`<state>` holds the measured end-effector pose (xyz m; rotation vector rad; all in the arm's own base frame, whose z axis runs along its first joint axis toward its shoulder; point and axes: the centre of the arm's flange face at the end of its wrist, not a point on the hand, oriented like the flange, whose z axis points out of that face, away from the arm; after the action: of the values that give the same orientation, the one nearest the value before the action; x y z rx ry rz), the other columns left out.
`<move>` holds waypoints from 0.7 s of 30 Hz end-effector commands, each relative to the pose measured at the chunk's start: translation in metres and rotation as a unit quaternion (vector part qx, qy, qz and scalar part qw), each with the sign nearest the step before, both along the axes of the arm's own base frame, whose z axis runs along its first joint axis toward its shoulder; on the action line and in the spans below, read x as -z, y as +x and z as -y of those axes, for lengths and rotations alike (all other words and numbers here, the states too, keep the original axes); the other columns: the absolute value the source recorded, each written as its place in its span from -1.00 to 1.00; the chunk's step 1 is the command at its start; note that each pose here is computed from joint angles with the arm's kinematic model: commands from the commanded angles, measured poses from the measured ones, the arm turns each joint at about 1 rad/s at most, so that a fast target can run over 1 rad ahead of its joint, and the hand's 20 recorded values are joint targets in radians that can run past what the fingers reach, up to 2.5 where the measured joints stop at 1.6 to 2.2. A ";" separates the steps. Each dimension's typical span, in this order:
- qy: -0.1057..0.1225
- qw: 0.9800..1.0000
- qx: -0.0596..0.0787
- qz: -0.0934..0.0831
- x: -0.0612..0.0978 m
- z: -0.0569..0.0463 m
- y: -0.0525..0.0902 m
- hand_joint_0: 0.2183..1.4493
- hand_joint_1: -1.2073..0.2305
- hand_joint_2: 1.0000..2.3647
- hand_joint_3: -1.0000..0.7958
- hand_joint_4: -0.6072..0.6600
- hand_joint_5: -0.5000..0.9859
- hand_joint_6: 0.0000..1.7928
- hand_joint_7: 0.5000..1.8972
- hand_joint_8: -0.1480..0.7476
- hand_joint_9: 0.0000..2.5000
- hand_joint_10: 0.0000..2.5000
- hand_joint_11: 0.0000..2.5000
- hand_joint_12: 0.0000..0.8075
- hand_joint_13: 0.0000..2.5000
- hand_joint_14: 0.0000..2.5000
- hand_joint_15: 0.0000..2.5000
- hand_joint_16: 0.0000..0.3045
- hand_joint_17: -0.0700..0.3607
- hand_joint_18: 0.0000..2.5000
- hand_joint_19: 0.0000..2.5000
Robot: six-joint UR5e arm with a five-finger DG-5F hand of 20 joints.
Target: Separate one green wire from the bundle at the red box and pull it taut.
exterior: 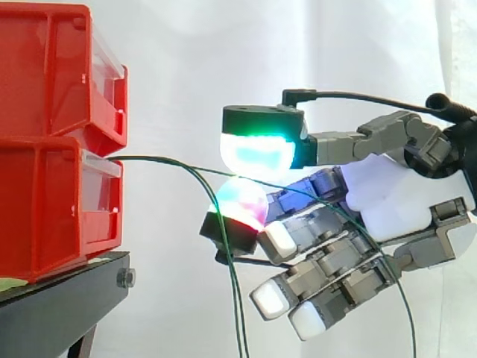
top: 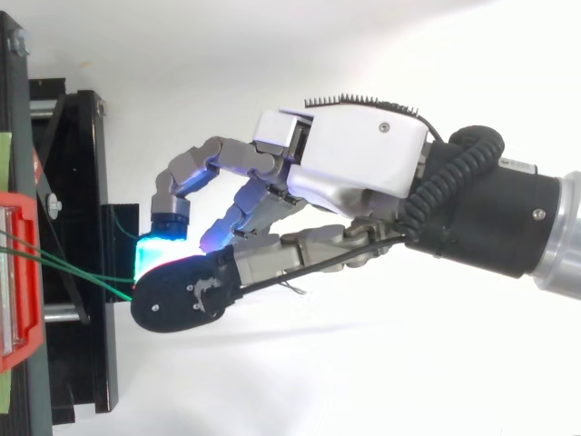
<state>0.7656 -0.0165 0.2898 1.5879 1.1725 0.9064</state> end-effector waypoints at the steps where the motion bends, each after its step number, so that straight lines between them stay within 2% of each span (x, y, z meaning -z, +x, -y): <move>1: 0.000 1.000 0.000 0.000 0.000 0.000 0.000 -0.41 -0.34 -0.97 -0.14 0.03 -0.52 0.01 -0.21 -0.15 -0.09 -0.98 -0.43 -0.13 -0.30 -0.98 -0.57 -0.67 -0.15 -0.41 -0.58; 8: 0.000 1.000 0.000 0.001 -0.002 0.000 0.000 -0.42 -0.38 -0.97 -0.02 0.01 -0.50 0.02 -0.20 -0.12 -0.07 -0.98 -0.45 -0.08 -0.29 -0.98 -0.57 -0.64 -0.11 -0.39 -0.59; 14: -0.002 1.000 -0.002 0.005 -0.012 -0.002 -0.002 -0.41 -0.41 -0.97 0.04 -0.03 -0.48 0.02 -0.18 -0.10 -0.07 -0.98 -0.45 -0.05 -0.29 -0.98 -0.58 -0.63 -0.08 -0.37 -0.61; 21: -0.007 1.000 -0.004 -0.003 -0.026 0.000 -0.009 -0.41 -0.42 -0.97 0.05 -0.02 -0.48 0.02 -0.17 -0.12 -0.06 -0.98 -0.45 -0.06 -0.29 -0.98 -0.58 -0.63 -0.08 -0.38 -0.61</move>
<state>0.7598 -0.0156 0.3093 1.5779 1.1774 0.9064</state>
